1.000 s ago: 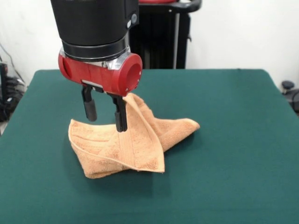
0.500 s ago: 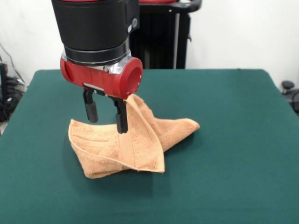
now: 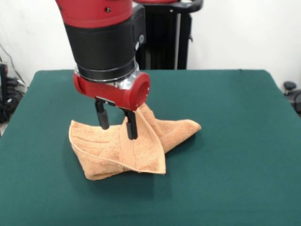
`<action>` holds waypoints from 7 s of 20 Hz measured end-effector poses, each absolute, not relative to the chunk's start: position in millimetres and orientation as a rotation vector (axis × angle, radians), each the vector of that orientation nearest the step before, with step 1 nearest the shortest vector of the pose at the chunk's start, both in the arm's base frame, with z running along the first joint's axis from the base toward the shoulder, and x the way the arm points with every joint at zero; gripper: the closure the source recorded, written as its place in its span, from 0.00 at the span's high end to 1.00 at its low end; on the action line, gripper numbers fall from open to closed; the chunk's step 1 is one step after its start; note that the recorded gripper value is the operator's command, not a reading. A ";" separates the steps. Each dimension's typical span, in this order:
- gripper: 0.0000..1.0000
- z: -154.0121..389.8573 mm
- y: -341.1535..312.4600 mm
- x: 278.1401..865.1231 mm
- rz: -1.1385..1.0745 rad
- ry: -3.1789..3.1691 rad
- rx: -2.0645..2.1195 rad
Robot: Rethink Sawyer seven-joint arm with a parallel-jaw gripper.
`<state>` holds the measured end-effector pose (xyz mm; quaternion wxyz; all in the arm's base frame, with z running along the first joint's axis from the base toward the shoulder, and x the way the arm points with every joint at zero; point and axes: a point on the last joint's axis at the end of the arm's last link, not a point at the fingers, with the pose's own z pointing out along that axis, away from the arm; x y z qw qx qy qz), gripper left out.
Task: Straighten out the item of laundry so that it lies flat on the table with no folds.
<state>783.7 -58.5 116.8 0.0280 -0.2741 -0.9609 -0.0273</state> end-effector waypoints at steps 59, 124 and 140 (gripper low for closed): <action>1.00 54.3 -48.6 720.7 -0.445 -2.680 -0.830; 1.00 37.9 -85.2 700.7 -0.102 -2.961 -0.728; 1.00 32.9 -104.9 680.5 -0.172 -2.894 -0.797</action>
